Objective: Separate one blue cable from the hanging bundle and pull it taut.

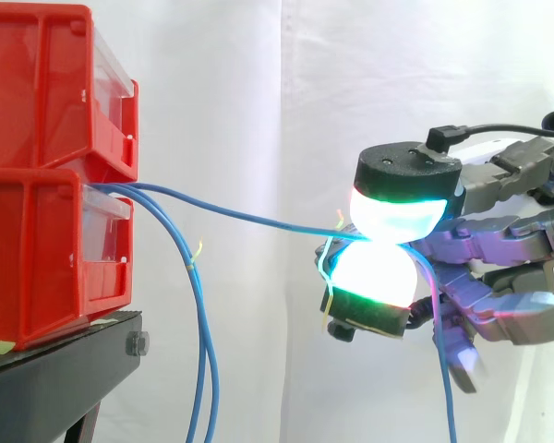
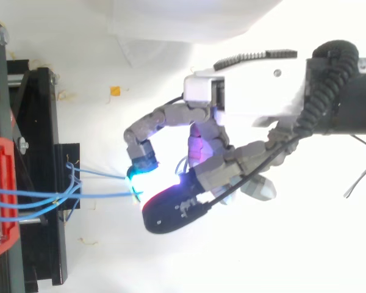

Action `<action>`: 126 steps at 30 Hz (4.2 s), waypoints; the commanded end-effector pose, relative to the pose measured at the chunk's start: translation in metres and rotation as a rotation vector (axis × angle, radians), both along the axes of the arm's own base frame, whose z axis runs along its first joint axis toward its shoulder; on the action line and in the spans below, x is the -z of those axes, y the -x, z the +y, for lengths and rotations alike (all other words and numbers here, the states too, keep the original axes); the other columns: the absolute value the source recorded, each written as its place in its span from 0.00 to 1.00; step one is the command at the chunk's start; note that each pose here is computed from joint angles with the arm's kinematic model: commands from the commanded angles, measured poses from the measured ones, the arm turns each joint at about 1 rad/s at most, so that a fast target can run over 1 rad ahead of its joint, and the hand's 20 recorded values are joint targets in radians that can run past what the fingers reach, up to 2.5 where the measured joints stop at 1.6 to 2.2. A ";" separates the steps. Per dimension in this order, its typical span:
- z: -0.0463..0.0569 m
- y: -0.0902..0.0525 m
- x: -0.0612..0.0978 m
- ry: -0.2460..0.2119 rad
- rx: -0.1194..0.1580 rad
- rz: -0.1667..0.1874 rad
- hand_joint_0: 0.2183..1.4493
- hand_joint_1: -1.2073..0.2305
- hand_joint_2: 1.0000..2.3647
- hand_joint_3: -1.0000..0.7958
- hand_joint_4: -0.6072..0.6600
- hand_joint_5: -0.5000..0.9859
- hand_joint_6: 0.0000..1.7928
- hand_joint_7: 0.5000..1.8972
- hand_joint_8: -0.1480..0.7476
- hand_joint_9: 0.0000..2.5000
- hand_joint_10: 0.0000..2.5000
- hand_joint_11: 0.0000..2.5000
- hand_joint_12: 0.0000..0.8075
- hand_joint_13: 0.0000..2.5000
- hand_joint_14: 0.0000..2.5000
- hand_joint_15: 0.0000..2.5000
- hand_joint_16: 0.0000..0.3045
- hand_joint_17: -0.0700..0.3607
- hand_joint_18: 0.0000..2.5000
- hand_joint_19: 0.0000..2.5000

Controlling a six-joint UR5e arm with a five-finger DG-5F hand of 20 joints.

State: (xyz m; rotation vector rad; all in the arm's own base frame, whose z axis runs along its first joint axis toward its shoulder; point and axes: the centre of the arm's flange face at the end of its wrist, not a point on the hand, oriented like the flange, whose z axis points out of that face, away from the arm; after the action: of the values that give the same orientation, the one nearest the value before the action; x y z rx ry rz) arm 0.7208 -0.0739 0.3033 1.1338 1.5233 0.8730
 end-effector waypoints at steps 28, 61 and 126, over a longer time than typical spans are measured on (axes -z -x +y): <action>-0.011 0.031 -0.017 0.041 -0.015 0.055 0.43 0.33 0.01 0.51 0.48 0.44 0.28 0.60 0.37 0.86 0.01 0.29 0.38 0.60 0.01 0.28 0.24 0.54 0.44 0.18; -0.011 0.037 -0.009 0.038 -0.019 0.032 0.43 0.33 0.01 0.50 0.48 0.44 0.28 0.60 0.37 0.86 0.01 0.29 0.39 0.60 0.01 0.27 0.24 0.54 0.44 0.18; -0.008 0.046 0.017 0.010 -0.038 -0.008 0.43 0.33 0.01 0.50 0.48 0.44 0.28 0.60 0.36 0.86 0.01 0.29 0.38 0.60 0.01 0.27 0.24 0.54 0.44 0.18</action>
State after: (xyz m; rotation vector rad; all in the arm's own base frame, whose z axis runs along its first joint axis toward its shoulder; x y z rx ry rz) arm 0.6753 -0.0823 0.2866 1.0955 1.5452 0.8944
